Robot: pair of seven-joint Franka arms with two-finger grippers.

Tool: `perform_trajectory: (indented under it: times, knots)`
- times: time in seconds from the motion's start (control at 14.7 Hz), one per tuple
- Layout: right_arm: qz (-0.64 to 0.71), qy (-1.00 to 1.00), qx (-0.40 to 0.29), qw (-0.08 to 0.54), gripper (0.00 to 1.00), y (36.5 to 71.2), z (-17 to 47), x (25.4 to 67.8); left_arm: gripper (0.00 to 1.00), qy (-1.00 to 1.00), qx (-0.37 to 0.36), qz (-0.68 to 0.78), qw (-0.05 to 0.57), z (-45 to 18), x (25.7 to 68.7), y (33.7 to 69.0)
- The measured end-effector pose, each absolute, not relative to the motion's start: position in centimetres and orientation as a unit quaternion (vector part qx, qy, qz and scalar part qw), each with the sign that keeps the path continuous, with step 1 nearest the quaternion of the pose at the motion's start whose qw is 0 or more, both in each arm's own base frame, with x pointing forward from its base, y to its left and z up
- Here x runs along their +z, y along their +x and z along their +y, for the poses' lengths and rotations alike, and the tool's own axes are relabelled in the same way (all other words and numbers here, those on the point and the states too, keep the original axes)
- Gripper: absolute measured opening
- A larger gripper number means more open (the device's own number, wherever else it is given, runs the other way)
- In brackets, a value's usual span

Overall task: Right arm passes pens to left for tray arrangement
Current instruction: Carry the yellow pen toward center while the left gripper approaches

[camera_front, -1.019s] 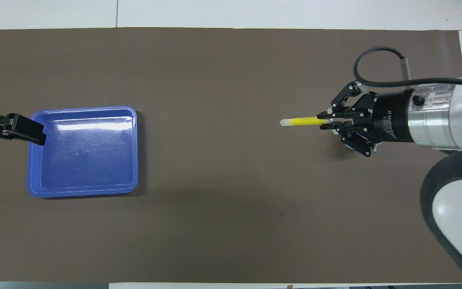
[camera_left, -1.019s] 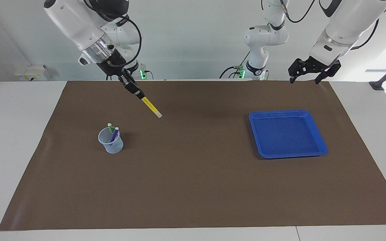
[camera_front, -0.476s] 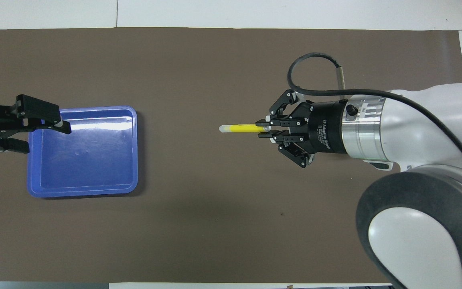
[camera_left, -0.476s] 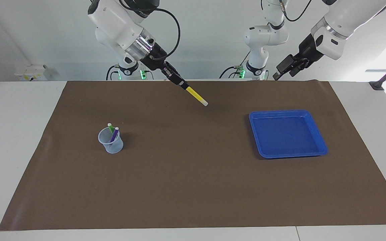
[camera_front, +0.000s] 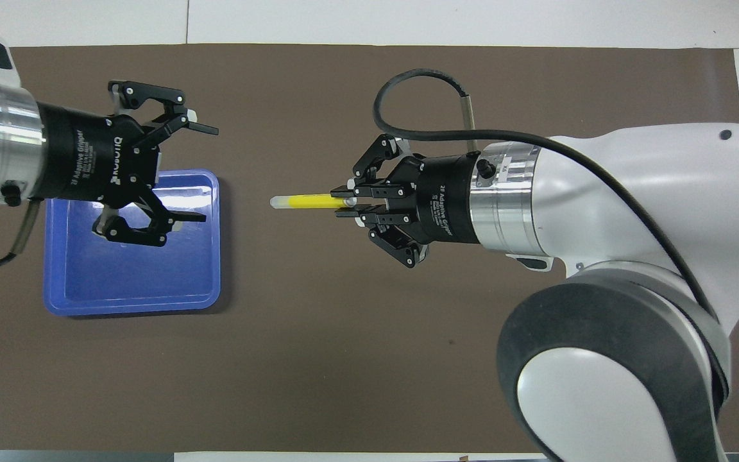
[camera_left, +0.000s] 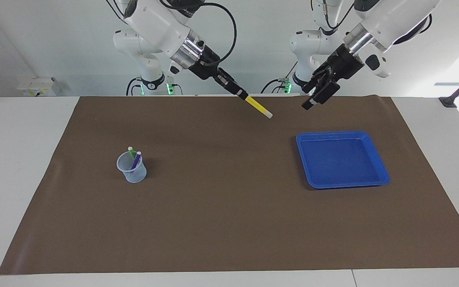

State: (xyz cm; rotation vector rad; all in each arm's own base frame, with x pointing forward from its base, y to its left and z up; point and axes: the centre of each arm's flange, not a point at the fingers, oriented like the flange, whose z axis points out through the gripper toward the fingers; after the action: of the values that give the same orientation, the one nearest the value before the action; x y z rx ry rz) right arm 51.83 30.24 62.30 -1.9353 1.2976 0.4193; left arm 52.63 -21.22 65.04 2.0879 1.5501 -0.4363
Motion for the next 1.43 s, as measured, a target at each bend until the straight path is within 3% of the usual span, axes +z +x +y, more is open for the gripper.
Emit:
perform_trajectory:
  times: [0.2,0.54,1.43]
  knots:
    - [0.502,-0.759,0.167,0.378,0.17,51.6,31.0,62.4,1.00,0.702,-0.207,0.631,0.256,-22.3,63.1,52.6]
    - [0.501,-0.760,0.168,0.378,0.17,51.6,31.1,62.3,1.00,0.665,-0.227,0.658,0.271,-22.9,61.5,51.9]
    - [0.502,-0.760,0.168,0.377,0.17,51.6,31.1,62.3,0.97,0.664,-0.210,0.656,0.292,-26.2,60.0,48.9]
